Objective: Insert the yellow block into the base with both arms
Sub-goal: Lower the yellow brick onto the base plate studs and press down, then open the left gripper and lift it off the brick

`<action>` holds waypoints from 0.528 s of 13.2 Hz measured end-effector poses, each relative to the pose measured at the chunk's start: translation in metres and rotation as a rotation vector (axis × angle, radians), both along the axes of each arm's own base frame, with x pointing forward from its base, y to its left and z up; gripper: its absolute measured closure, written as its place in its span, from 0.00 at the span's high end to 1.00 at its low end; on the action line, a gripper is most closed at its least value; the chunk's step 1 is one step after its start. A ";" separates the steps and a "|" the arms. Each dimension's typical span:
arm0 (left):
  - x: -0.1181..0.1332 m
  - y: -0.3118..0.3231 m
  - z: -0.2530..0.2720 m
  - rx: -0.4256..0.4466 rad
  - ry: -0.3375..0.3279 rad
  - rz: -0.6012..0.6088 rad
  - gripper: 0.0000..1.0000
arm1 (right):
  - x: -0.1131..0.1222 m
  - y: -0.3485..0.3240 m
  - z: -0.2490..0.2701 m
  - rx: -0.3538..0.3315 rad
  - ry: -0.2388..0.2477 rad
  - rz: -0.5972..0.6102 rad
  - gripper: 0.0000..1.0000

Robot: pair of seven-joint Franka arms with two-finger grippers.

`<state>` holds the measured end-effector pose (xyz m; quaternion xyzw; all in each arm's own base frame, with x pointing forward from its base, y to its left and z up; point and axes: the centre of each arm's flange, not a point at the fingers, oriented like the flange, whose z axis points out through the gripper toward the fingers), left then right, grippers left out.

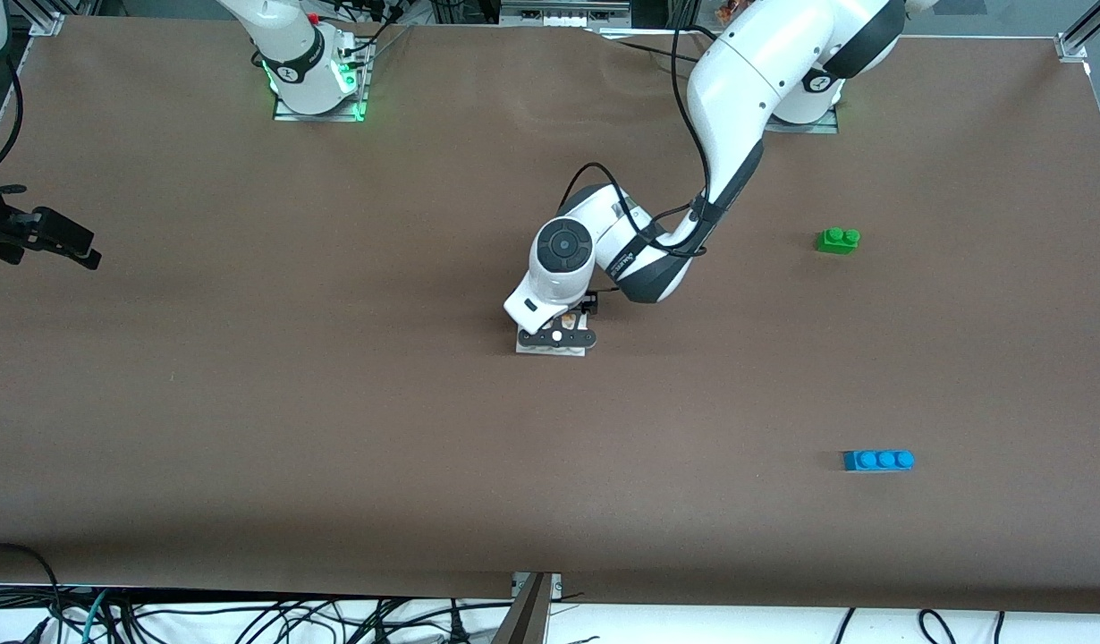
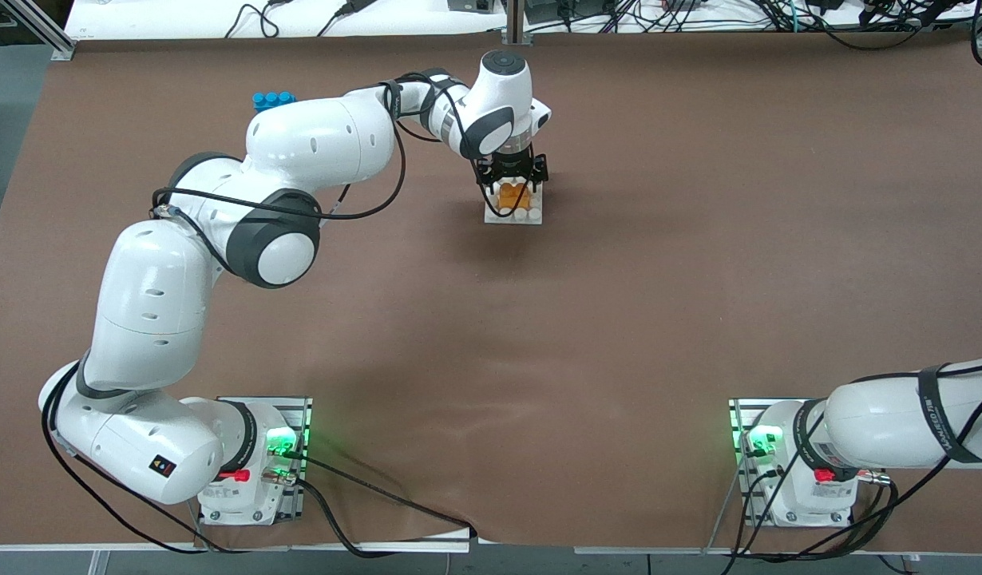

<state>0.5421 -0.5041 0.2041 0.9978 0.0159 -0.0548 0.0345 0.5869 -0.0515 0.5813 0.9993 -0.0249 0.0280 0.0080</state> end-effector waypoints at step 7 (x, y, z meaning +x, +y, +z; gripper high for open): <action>0.043 0.042 0.079 -0.005 -0.046 0.071 1.00 | 0.000 0.000 0.000 0.000 0.000 0.000 1.00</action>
